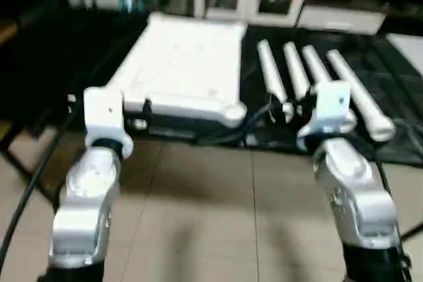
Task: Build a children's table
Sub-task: Move to table
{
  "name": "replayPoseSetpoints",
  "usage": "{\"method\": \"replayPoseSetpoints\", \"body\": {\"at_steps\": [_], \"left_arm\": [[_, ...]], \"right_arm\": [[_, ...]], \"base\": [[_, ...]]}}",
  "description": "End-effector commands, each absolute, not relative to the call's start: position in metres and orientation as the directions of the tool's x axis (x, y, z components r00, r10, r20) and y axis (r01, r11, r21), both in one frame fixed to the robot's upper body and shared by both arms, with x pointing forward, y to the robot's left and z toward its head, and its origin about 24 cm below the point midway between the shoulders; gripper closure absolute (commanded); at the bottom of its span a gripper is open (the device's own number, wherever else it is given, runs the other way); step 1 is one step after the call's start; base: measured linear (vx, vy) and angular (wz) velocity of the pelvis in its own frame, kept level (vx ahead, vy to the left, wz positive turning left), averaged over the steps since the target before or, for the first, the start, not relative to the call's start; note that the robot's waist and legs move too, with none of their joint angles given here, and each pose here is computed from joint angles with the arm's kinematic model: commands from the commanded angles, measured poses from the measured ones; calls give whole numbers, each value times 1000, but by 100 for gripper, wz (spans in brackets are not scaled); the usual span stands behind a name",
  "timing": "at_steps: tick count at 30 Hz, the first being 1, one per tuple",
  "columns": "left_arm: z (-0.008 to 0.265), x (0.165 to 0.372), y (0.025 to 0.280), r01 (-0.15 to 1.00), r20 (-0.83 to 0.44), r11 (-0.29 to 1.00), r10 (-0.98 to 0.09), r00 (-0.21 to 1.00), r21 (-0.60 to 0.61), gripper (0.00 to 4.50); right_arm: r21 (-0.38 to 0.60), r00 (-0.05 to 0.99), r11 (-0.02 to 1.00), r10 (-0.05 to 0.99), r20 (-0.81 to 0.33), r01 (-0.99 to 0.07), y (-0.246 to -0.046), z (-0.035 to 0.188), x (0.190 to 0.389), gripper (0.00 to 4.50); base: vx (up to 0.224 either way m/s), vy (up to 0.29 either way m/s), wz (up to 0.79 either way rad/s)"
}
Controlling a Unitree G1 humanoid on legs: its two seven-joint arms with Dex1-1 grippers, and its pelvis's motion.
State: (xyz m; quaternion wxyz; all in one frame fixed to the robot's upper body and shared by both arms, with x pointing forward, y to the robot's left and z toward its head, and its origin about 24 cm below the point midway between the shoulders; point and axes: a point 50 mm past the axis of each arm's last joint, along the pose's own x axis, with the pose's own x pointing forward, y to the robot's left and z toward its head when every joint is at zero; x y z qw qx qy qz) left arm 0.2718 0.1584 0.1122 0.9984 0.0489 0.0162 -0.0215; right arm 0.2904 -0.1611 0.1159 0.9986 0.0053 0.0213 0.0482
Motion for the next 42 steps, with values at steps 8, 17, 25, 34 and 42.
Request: {"method": "replayPoseSetpoints", "body": {"at_steps": [8,17,25,34,42], "left_arm": [[117,272,154,89,-27,990,-87,996,106,0],[114,270,151,85,-38,991,-82,996,102,0],[116,274,161,53,-25,990,-50,998,128,0],[112,273,164,42,-35,990,-37,999,134,0],[113,275,166,58,-32,986,-54,998,154,0]], "right_arm": [[32,989,990,140,-44,-139,-153,121,285,2],[51,991,992,119,-54,-116,-162,127,291,2],[38,983,985,173,-67,-171,-153,124,293,2],[26,969,973,231,-88,-229,-142,118,295,2],[27,967,970,242,-84,-241,-140,116,293,2]], "base": [[70,32,7],[97,-4,-1],[104,31,-32],[158,12,3],[117,0,5]]}}
